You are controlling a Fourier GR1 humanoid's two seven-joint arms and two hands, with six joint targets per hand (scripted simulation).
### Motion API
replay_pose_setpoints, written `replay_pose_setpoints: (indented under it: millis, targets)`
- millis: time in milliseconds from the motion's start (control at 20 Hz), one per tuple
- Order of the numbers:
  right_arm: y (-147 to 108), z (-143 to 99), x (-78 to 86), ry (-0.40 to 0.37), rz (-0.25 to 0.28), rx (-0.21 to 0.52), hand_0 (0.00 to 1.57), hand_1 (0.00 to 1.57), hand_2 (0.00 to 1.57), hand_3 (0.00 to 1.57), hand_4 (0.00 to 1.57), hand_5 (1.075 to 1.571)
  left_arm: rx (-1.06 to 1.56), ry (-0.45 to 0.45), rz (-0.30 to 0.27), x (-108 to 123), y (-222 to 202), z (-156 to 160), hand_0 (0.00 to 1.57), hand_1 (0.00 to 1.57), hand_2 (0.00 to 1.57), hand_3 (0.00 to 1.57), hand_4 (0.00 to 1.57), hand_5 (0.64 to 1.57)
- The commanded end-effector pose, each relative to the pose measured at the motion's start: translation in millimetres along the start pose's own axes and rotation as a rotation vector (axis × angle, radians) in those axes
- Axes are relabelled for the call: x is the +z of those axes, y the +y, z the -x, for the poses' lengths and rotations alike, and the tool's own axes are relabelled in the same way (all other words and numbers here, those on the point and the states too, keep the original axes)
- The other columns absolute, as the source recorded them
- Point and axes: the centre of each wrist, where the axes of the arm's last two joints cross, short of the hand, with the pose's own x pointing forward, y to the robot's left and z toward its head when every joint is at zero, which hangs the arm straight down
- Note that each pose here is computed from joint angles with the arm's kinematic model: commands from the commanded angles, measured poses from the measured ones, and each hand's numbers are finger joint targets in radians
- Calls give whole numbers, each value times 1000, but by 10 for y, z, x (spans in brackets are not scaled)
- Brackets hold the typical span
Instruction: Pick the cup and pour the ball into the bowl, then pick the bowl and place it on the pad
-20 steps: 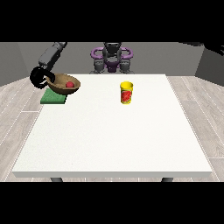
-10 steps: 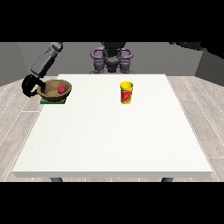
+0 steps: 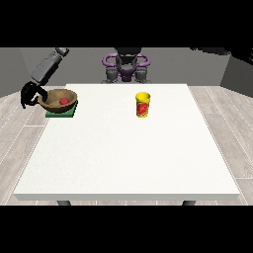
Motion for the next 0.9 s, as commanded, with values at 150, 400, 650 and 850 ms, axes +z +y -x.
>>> replay_pose_setpoints:
  millis: [150, 400, 650, 850]
  targets:
    - [188, 316, 84, 148, -43, 43, 1571, 1571, 1571, 881, 999, 1564, 17, 85, 21, 157, -85, 185, 0, 0, 0, 0, 680, 1554]
    - [365, 204, -13, 211, -97, 98, 1571, 1571, 1571, 1374, 970, 1562, -13, 169, -37, 180, 124, 437, 0, 0, 0, 0, 670, 1554]
    - [-133, -65, -25, 215, 67, -69, 1337, 1337, 1571, 1060, 0, 1571, 4, 114, -9, 85, 233, 96, 0, 0, 0, 0, 651, 1538]
    - [42, 80, -13, 231, 36, 19, 0, 0, 0, 0, 0, 1503, -6, 105, -23, 15, 159, 23, 0, 0, 0, 0, 654, 1546]
